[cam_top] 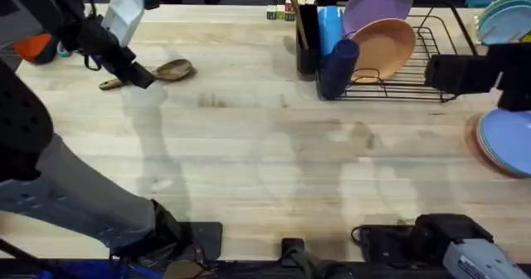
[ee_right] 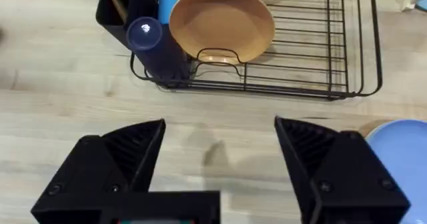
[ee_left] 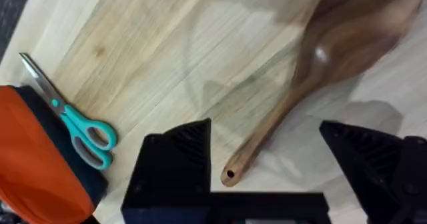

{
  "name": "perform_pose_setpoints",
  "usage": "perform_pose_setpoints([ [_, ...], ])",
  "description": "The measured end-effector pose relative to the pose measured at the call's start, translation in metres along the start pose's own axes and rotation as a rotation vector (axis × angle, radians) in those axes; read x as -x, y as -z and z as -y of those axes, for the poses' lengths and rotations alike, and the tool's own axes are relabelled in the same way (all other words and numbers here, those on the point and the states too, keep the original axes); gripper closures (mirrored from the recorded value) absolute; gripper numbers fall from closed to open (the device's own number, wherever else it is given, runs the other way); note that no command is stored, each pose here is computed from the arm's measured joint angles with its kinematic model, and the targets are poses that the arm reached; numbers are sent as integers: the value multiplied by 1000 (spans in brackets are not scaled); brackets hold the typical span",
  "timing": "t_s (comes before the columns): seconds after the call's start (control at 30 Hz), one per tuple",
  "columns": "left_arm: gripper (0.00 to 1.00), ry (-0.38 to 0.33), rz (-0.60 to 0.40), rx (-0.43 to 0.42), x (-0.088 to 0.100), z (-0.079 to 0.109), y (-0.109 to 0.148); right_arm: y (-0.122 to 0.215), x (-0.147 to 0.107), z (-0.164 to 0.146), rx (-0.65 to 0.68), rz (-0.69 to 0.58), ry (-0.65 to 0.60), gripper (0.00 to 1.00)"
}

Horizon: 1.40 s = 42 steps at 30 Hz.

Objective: Pick up the spoon on the table one by one and put them onto the rack

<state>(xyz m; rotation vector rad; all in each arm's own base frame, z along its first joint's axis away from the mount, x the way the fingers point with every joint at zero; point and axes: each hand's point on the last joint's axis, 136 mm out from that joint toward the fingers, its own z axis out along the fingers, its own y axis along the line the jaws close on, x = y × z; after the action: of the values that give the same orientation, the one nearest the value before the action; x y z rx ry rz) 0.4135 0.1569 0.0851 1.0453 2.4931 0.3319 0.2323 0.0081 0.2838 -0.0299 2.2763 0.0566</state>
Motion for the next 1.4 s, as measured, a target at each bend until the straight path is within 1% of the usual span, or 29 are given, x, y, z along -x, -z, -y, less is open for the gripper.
perform_pose_setpoints([
  [0.1,8,-7,7,-12,-5,0,-3,-5,-1,0,0,-20,-1,10],
  [0.13,8,-27,18,-28,-4,3,-8,-11,-2,1,0,-41,-2,10],
  [0.17,8,-32,21,-33,-3,4,-9,-12,-3,1,0,-47,-3,10],
  [0.33,8,-41,24,-66,-3,12,-18,-16,-3,1,0,-60,-3,10],
  [0.37,8,-37,11,-109,-8,21,-28,-16,-3,1,0,-59,-4,10],
  [0.4,7,-35,12,-124,-8,24,-31,-16,-3,1,0,-59,-3,10],
  [0.47,8,-35,15,-119,-7,20,-30,-16,-3,1,0,-60,-4,10],
  [0.67,7,-25,12,-161,-7,24,-35,-16,-3,1,0,-58,-4,10],
  [0.73,7,-1,9,-184,-9,25,-36,-16,-3,1,0,-58,-3,10],
  [0.9,8,43,0,-201,-12,27,-37,-16,-3,1,0,-58,-3,9],
  [1.07,9,53,-6,-214,-12,28,-37,-16,-3,1,0,-58,-3,10],
  [1.23,9,97,-18,-231,-15,31,-39,-16,-3,1,0,-57,-12,9],
  [1.27,9,119,-23,-234,-16,31,-38,-16,-3,1,0,-58,-14,10],
  [1.4,9,160,-31,-235,-17,31,-39,-16,-3,1,0,-58,-15,10],
])
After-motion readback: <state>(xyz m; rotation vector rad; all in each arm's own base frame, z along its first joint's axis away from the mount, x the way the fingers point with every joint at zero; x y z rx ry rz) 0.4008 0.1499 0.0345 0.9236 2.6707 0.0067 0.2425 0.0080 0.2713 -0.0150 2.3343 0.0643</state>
